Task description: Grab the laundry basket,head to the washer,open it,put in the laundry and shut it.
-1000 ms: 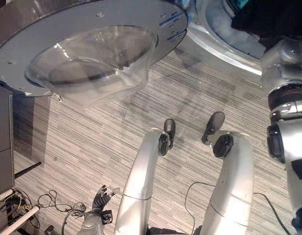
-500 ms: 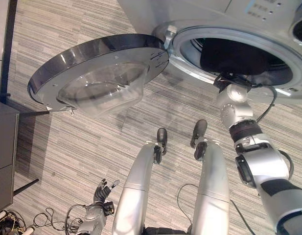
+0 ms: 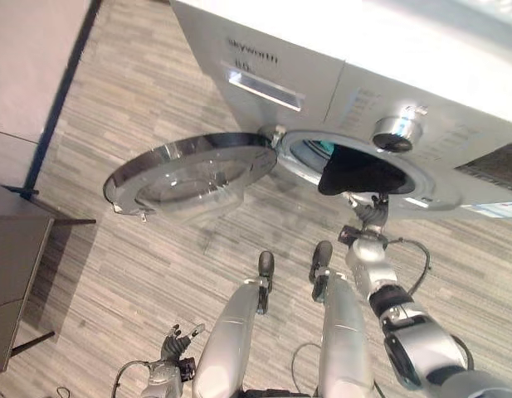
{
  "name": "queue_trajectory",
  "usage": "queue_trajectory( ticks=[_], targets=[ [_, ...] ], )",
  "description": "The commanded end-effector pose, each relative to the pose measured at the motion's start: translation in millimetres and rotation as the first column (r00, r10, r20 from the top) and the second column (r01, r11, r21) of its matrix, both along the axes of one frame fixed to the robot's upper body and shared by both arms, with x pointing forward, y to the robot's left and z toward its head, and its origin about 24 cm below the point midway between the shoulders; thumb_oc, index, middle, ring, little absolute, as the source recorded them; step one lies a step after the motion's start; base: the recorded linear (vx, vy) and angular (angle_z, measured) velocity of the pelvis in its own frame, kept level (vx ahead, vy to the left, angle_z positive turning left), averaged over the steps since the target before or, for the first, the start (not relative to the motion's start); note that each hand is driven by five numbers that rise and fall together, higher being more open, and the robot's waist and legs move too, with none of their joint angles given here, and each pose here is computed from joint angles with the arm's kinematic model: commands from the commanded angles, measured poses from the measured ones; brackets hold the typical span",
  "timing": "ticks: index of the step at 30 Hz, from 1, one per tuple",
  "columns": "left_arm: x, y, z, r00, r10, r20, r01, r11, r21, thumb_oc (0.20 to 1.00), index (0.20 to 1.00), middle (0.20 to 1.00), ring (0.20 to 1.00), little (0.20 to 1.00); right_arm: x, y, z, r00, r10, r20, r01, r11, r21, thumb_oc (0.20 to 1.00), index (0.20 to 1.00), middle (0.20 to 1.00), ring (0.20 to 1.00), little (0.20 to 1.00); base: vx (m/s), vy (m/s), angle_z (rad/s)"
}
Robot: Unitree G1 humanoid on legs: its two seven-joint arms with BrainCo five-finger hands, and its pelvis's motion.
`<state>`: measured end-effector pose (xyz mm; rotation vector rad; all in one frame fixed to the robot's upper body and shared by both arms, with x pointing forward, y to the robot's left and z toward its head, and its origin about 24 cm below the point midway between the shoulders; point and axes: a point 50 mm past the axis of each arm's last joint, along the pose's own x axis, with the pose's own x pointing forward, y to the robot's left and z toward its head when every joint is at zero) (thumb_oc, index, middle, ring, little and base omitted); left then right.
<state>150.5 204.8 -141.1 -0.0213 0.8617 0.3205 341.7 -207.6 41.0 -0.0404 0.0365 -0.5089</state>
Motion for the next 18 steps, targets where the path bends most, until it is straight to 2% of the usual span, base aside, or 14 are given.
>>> queue_trajectory(
  ticks=[1, 3, 5, 6, 7, 8, 9, 10, 12, 13, 14, 16, 18],
  targets=[
    [-16, -2, -8, 0.996, -0.040, -0.081, 0.044, 0.998, 0.049, 1.000, 1.000, 1.000, 1.000, 1.000, -2, -13, 2, 1.000, 0.002, 0.007, -0.002, 0.997, -0.081, 1.000, 1.000, 1.000, 1.000, 1.000, 0.08, -0.027, 0.09],
    [-17, -1, -9, 0.994, -0.050, -0.093, 0.056, 0.997, 0.062, 1.000, 1.000, 1.000, 1.000, 1.000, -10, -13, -15, 0.998, 0.012, -0.056, -0.016, 0.998, -0.068, 1.000, 1.000, 1.000, 1.000, 1.000, 0.08, -0.027, 0.11],
    [-24, 1, -11, 0.990, -0.062, -0.129, 0.073, 0.994, 0.082, 1.000, 1.000, 1.000, 1.000, 1.000, -35, -20, -52, 0.981, 0.022, -0.193, -0.028, 0.999, -0.026, 1.000, 1.000, 1.000, 1.000, 1.000, 0.13, -0.014, 0.08],
    [-25, 1, -13, 0.988, -0.064, -0.141, 0.075, 0.994, 0.076, 1.000, 1.000, 1.000, 1.000, 1.000, -46, -27, -68, 0.967, 0.009, -0.255, 0.005, 0.999, 0.054, 1.000, 1.000, 1.000, 1.000, 1.000, 0.12, 0.019, 0.06],
    [-28, 1, -14, 0.986, -0.064, -0.152, 0.075, 0.995, 0.070, 1.000, 1.000, 1.000, 1.000, 1.000, -57, -31, -84, 0.964, -0.026, -0.265, 0.098, 0.959, 0.265, 1.000, 1.000, 1.000, 1.000, 1.000, 0.10, 0.027, 0.05],
    [-28, 0, -14, 0.986, -0.071, -0.150, 0.080, 0.995, 0.058, 1.000, 1.000, 1.000, 1.000, 1.000, -65, -38, -93, 0.956, -0.052, -0.289, 0.155, 0.926, 0.345, 1.000, 1.000, 1.000, 1.000, 1.000, 0.07, 0.014, 0.01],
    [-24, 0, -12, 0.984, -0.113, -0.136, 0.122, 0.991, 0.060, 1.000, 1.000, 1.000, 1.000, 1.000, -70, -52, -97, 0.936, -0.109, -0.335, 0.231, 0.907, 0.351, 1.000, 1.000, 1.000, 1.000, 1.000, 0.01, -0.011, -0.04],
    [-21, 3, -9, 0.982, -0.146, -0.120, 0.155, 0.985, 0.070, 1.000, 1.000, 1.000, 1.000, 1.000, -70, -69, -93, 0.911, -0.134, -0.389, 0.254, 0.927, 0.275, 1.000, 1.000, 1.000, 1.000, 1.000, 0.00, -0.024, -0.07],
    [-18, 14, -5, 0.974, -0.198, -0.110, 0.211, 0.970, 0.121, 1.000, 1.000, 1.000, 1.000, 1.000, -49, -101, -58, 0.901, -0.217, -0.376, 0.294, 0.943, 0.158, 1.000, 1.000, 1.000, 1.000, 1.000, -0.01, -0.005, -0.03],
    [-16, 15, -4, 0.975, -0.198, -0.104, 0.211, 0.968, 0.134, 1.000, 1.000, 1.000, 1.000, 1.000, -29, -91, -40, 0.926, -0.199, -0.321, 0.251, 0.959, 0.130, 1.000, 1.000, 1.000, 1.000, 1.000, -0.01, 0.030, 0.06],
    [-17, 15, -4, 0.975, -0.197, -0.104, 0.210, 0.968, 0.134, 1.000, 1.000, 1.000, 1.000, 1.000, -29, -91, -40, 0.926, -0.199, -0.322, 0.251, 0.959, 0.129, 1.000, 1.000, 1.000, 1.000, 1.000, 0.03, 0.037, 0.07],
    [-25, 14, -8, 0.969, -0.202, -0.145, 0.221, 0.967, 0.125, 1.000, 1.000, 1.000, 1.000, 1.000, -26, -66, -52, 0.920, -0.031, -0.390, 0.061, 0.996, 0.064, 1.000, 1.000, 1.000, 1.000, 1.000, 0.01, 0.031, 0.08],
    [-25, 15, -8, 0.968, -0.205, -0.147, 0.224, 0.967, 0.125, 1.000, 1.000, 1.000, 1.000, 1.000, -28, -62, -57, 0.914, -0.002, -0.406, 0.036, 0.996, 0.077, 1.000, 1.000, 1.000, 1.000, 1.000, -0.01, 0.006, 0.03]
  ],
)
